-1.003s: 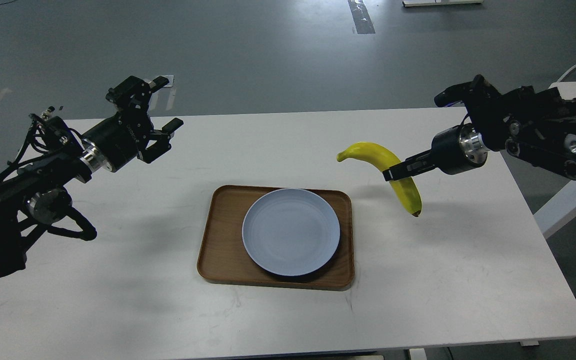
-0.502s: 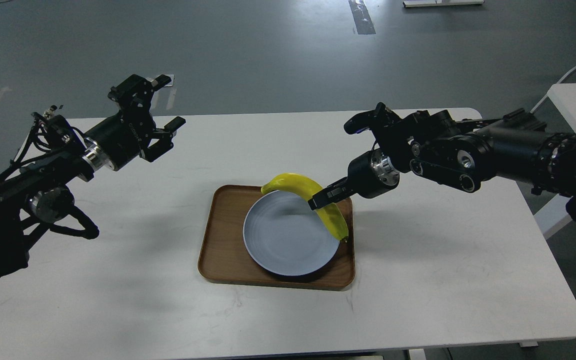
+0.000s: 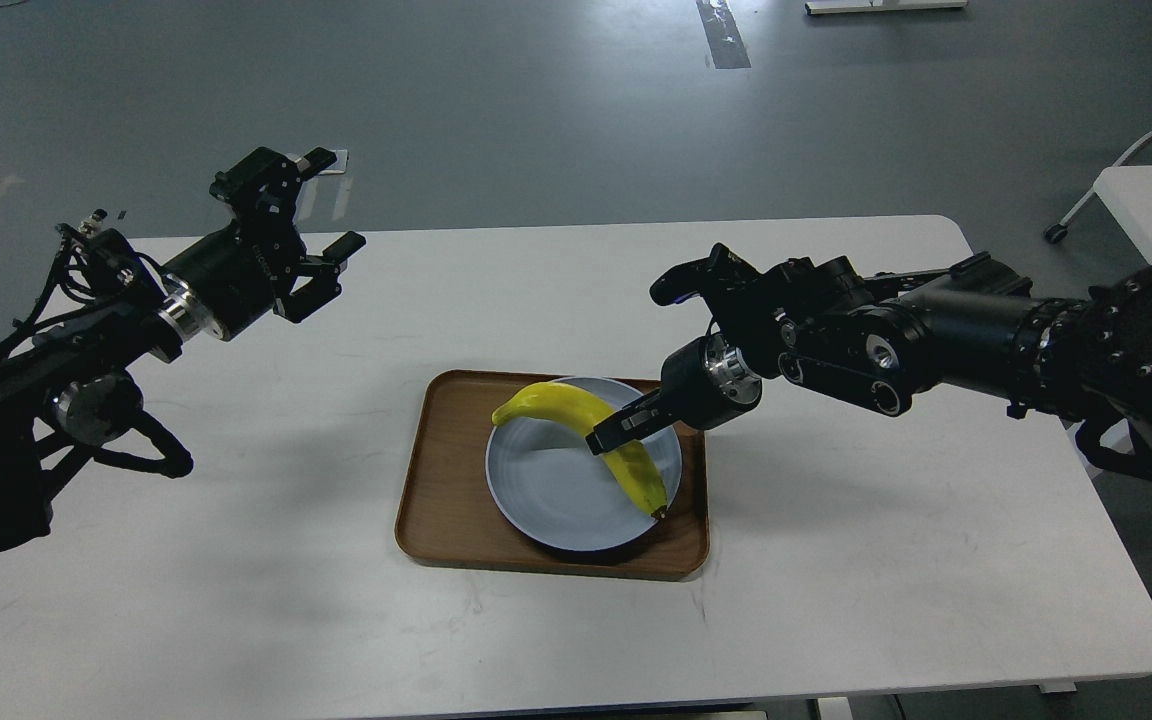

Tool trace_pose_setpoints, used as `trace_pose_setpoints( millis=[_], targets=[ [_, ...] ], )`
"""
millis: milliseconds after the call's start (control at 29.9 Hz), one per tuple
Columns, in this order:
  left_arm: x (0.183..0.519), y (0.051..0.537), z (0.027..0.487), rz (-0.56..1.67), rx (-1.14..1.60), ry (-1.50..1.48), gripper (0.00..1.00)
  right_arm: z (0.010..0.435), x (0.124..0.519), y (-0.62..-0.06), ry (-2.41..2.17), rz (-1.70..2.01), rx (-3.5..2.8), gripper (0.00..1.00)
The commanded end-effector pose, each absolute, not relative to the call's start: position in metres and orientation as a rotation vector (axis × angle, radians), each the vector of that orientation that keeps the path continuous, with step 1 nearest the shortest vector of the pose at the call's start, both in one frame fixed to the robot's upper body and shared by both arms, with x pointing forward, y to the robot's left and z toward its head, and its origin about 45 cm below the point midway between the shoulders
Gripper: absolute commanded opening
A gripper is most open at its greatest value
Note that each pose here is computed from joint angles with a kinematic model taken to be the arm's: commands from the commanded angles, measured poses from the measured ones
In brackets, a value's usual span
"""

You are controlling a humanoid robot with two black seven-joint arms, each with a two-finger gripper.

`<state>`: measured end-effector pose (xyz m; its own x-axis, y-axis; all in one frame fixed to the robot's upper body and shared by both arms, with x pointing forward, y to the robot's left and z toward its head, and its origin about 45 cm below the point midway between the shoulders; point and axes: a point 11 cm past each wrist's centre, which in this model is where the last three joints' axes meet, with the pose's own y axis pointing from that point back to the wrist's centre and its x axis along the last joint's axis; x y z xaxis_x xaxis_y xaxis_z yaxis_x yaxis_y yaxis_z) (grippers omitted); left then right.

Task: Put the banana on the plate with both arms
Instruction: 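Lower the banana onto the plate and open the right gripper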

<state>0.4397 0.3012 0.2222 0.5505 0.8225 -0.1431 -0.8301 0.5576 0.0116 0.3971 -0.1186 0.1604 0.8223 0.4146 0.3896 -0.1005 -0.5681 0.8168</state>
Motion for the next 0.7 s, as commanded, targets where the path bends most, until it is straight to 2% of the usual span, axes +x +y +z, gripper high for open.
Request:
trace_pose_setpoints(
  millis=[0,33,100,134,201,334,468,669],
  targets=[
    [0.44,0.303,0.223,0.981,-0.058,0.136,0.98,0.159,0.397,-0.114,0.233,0.702,2.071,0.27],
    [0.44,0.303,0.223,0.981,-0.058,0.136,0.98,0.157,0.396,-0.114,0.234,0.7,2.072,0.41],
    [0.44,0.304,0.223,0.982,-0.057,0.135,0.98,0.155,0.396,-0.115,0.231,0.694,2.072,0.58],
    [0.44,0.304,0.223,0.982,-0.057,0.135,0.98,0.154,0.396,-0.116,0.228,0.691,2.072,0.63],
    [0.44,0.304,0.223,0.982,-0.057,0.135,0.98,0.154,0.396,-0.116,0.221,0.685,2.078,0.67],
    [0.44,0.304,0.223,0.982,-0.057,0.135,0.98,0.159,0.401,-0.123,0.161,0.651,2.113,0.94],
    [0.44,0.305,0.223,0.983,-0.056,0.134,0.98,0.177,0.418,-0.145,0.049,0.634,2.132,0.95],
    [0.439,0.307,0.223,0.987,-0.054,0.133,0.98,0.23,0.453,-0.214,-0.367,0.561,2.268,0.96]
  ],
)
